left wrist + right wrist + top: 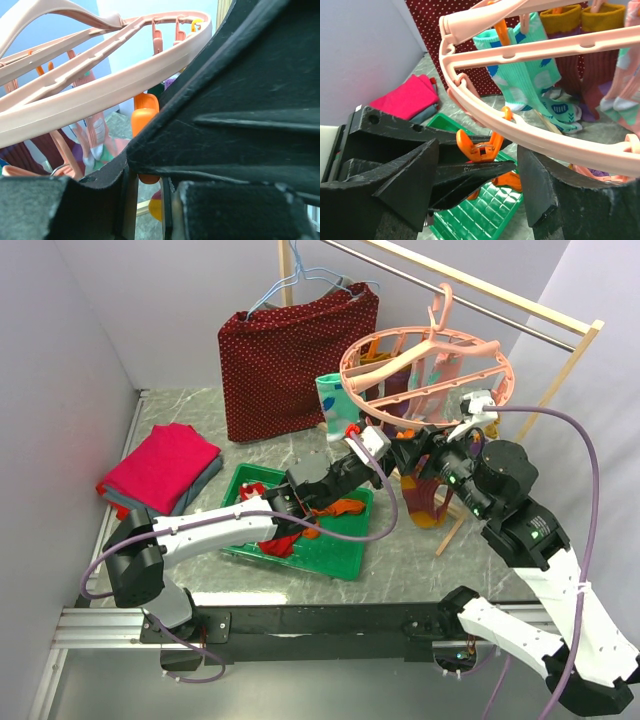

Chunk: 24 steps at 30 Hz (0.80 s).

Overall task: Clip the socks to the hanger
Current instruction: Open the clamp at the hanger.

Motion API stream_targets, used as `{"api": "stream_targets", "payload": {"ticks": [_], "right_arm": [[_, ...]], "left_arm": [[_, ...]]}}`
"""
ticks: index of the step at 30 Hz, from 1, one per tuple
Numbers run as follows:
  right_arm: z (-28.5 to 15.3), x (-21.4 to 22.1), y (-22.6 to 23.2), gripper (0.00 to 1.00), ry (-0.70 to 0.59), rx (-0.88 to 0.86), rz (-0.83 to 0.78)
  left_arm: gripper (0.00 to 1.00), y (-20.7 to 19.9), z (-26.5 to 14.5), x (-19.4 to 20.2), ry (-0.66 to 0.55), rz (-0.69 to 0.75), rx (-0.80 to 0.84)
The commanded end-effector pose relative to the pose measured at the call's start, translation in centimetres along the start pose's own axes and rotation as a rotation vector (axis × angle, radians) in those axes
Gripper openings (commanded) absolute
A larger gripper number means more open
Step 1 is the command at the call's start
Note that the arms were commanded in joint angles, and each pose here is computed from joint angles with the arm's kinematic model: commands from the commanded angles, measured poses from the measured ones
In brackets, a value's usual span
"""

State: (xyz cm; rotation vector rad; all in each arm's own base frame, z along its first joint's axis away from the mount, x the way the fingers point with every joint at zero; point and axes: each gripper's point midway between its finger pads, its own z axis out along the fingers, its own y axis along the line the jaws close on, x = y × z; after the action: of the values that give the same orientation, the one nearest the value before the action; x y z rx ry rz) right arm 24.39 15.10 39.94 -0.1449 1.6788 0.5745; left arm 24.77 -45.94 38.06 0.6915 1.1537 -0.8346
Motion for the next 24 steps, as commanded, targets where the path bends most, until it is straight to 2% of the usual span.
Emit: {"api": "stream_targets", "payload": {"ticks": [1,15,21,24], "right_arm": [[0.8,-2.7,-0.2,0.69,-0.121,0.027,0.015],[1.6,-3.6,0.5,0.54,-0.150,0.001,0.034],[1.4,-3.9,0.4,0.38,-0.165,0.009,0.035],[1.3,-3.8,0.0,0.27,-0.166,0.022,0.031]], "left_arm": [[0.05,-1.7,0.1,-2.2,-0.043,0.015,0.051],[0.06,-2.6,0.5,-1.5,-0.020,0.024,0.065],[0.06,-2.8,0.4,-1.4,-0.017,0.025,0.065],[0.09,-2.9,0.2,-1.3,-0.015,0.015,0.064]]}}
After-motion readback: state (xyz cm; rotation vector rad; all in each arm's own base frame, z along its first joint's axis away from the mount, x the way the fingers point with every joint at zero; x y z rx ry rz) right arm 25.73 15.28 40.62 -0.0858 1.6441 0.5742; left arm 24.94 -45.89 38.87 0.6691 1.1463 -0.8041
